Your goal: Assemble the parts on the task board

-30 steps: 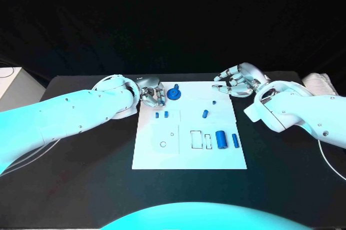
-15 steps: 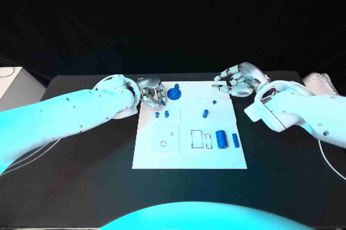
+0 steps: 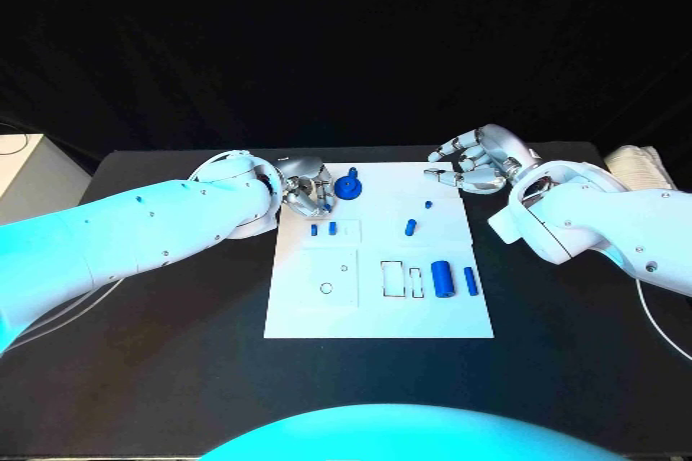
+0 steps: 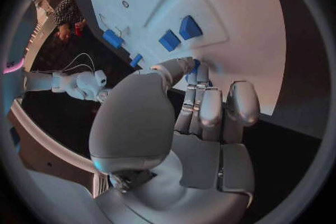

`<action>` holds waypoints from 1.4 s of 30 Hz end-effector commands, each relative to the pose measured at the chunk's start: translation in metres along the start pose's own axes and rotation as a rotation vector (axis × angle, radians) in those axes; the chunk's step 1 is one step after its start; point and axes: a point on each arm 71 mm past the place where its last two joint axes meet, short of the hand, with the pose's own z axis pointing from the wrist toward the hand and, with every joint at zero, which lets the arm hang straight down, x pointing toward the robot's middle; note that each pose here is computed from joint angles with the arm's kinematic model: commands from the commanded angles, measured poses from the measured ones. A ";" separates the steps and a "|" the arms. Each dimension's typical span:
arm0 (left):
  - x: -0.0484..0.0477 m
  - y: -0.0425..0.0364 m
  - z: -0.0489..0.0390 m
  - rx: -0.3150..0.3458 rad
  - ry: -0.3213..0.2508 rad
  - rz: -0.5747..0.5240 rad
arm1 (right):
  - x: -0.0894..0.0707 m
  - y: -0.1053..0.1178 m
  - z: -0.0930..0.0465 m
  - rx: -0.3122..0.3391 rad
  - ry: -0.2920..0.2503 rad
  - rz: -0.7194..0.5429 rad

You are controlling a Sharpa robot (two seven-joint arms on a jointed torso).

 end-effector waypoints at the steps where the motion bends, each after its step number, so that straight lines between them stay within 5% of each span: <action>1: 0.0064 -0.0016 0.0012 0.003 0.041 -0.001 | 0.001 0.001 0.000 -0.007 0.011 -0.003; 18: 0.0098 0.0020 0.0017 -0.019 0.069 0.018 | 0.001 0.000 0.000 -0.006 0.010 -0.004; 42: 0.0065 0.0023 -0.0004 0.005 0.002 0.003 | 0.002 0.000 0.000 0.002 0.022 -0.004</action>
